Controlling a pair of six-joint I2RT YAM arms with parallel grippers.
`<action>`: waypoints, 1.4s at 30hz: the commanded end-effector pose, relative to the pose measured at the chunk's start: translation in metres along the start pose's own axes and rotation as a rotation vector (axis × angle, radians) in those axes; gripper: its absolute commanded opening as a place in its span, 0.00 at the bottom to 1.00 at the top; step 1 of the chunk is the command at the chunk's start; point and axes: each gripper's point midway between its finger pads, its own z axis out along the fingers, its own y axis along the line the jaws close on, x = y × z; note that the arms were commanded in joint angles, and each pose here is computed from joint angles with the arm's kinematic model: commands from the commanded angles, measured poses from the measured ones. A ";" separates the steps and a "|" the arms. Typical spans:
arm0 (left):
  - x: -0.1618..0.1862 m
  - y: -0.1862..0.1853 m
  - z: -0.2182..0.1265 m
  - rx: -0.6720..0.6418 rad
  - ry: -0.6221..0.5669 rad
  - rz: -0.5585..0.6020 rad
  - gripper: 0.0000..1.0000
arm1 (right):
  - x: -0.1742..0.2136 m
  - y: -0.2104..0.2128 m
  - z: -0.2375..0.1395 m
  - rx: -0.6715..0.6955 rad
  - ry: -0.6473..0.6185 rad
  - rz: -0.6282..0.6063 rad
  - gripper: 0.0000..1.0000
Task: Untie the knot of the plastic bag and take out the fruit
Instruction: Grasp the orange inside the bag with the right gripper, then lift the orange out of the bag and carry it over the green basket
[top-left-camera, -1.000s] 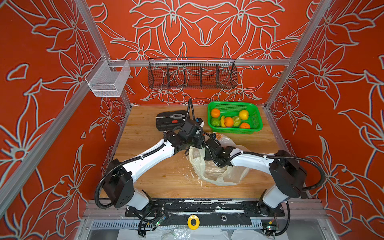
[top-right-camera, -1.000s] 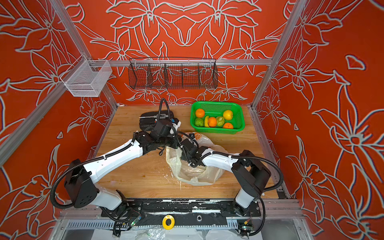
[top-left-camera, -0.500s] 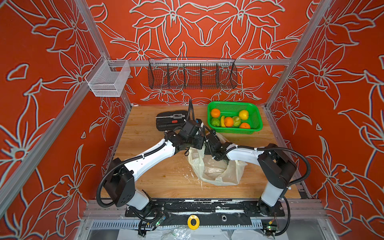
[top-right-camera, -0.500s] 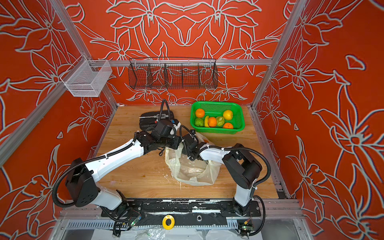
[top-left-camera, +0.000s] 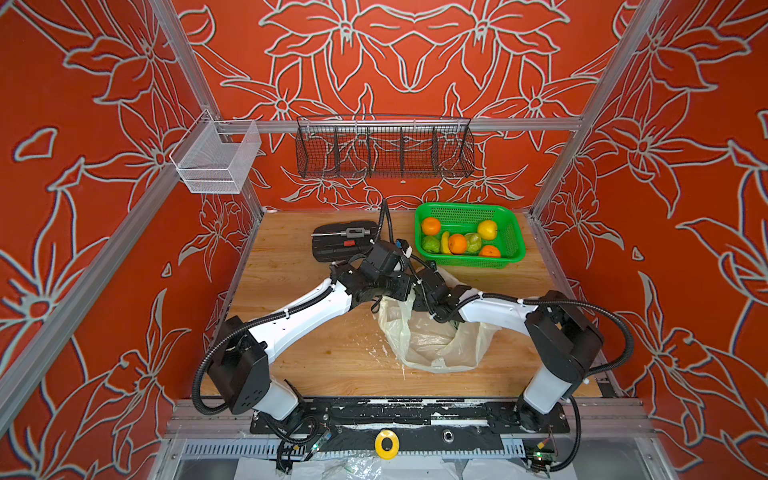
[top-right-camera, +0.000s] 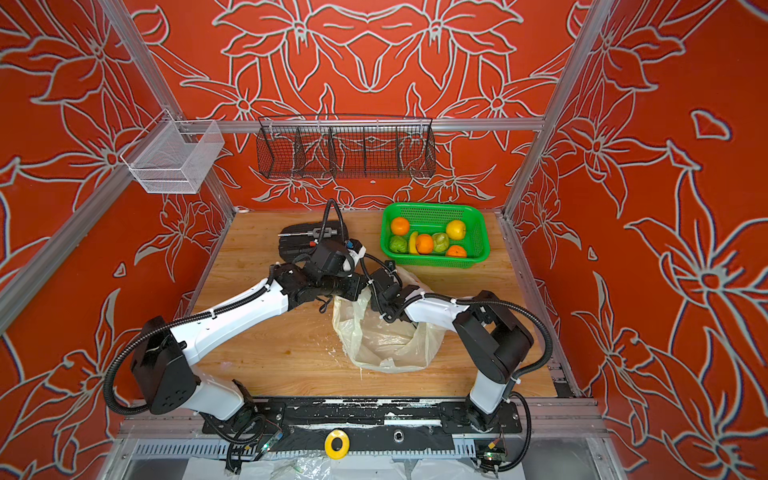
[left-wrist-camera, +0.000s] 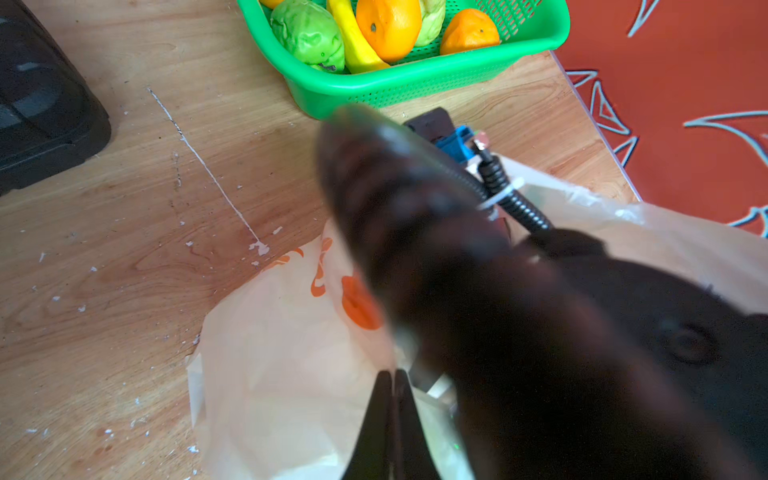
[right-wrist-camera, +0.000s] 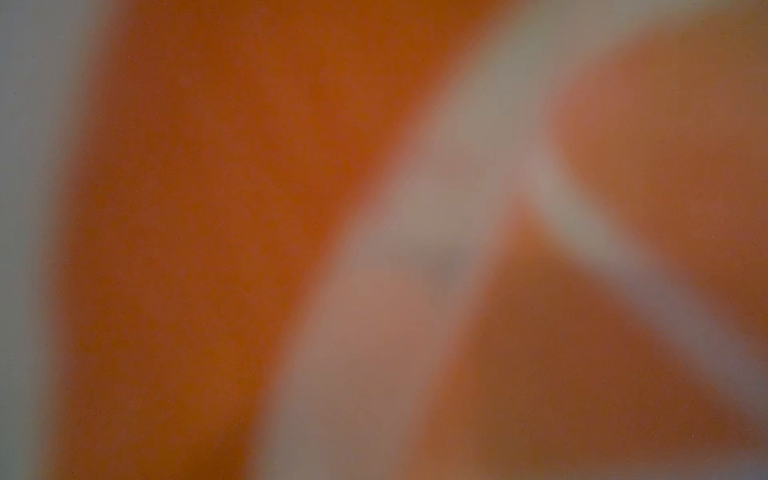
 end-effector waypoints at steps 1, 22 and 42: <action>-0.008 -0.009 -0.006 0.024 -0.020 0.020 0.00 | -0.003 -0.001 -0.019 -0.020 -0.012 0.023 0.62; -0.010 -0.008 -0.006 0.018 -0.028 0.032 0.01 | 0.001 0.002 -0.118 -0.276 -0.063 0.066 0.60; -0.026 -0.039 -0.049 0.174 -0.167 0.177 0.61 | -0.091 0.002 -0.225 -0.434 -0.371 0.153 0.61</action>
